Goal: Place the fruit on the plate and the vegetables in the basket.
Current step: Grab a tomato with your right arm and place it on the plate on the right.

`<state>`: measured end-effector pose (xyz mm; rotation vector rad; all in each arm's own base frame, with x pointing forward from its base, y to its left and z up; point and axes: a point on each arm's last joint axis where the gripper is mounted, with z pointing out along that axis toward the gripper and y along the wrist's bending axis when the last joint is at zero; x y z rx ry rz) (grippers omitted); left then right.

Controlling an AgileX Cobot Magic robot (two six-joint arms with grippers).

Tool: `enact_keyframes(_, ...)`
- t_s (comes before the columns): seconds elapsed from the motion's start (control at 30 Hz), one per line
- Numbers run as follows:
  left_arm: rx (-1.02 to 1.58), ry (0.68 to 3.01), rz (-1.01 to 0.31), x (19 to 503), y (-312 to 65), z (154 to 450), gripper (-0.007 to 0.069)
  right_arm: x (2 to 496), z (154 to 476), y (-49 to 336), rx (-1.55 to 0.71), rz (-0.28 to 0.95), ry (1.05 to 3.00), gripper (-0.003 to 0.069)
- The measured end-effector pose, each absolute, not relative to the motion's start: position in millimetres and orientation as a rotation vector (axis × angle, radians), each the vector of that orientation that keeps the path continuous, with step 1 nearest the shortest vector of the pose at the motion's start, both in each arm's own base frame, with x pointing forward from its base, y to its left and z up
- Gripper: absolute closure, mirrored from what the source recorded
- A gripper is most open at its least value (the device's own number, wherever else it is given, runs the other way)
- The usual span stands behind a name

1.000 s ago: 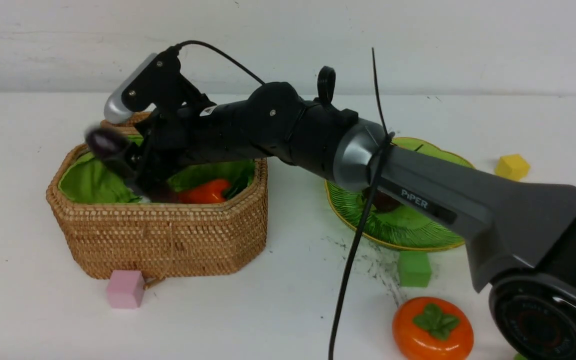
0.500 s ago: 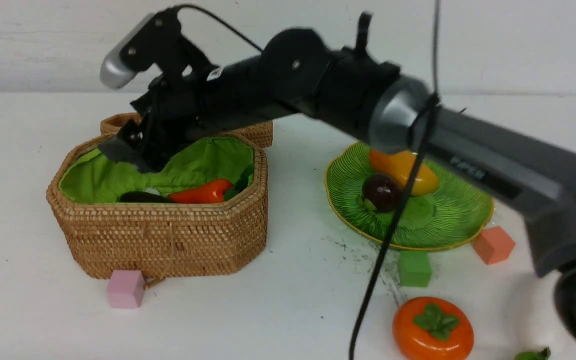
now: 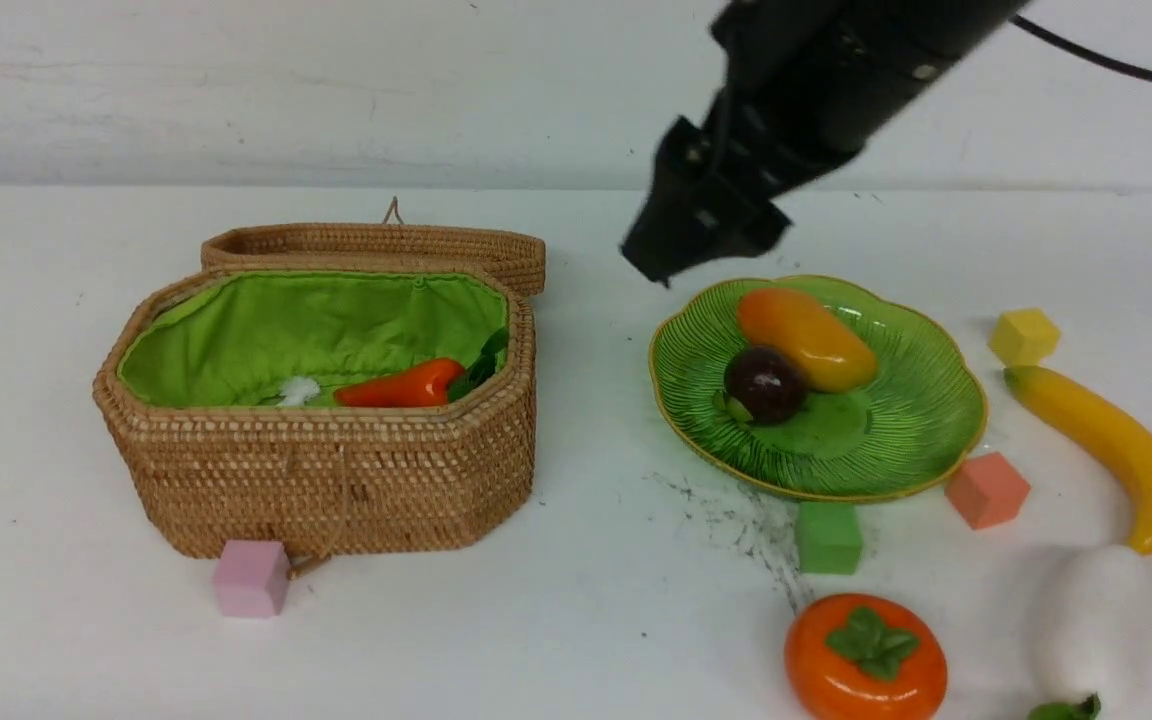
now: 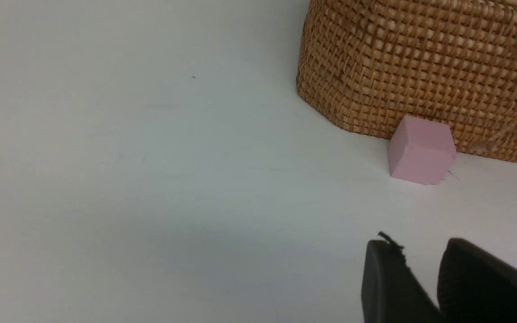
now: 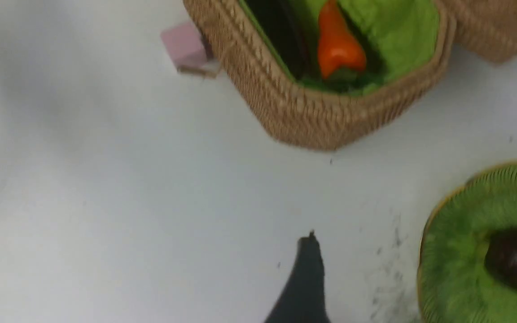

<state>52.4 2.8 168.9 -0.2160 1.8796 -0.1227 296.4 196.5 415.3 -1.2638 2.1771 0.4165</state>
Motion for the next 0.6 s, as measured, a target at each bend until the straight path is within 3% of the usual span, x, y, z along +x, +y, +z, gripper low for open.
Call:
enact_keyframes(0.3, -0.216, 1.880, -0.123, 52, 3, 169, 0.0450, 251, 333, 133, -0.998, 0.418, 2.562, 0.0056)
enact_keyframes(0.47, -0.216, 1.880, -0.123, 52, 3, 169, 0.0449, 231, 278, 104, -0.451, 0.513, 2.789, 0.0061)
enact_keyframes(0.6, -0.216, 1.880, -0.123, 52, 3, 169, 0.0449, 234, 252, 95, -0.247, 0.537, 2.792, 0.0063)
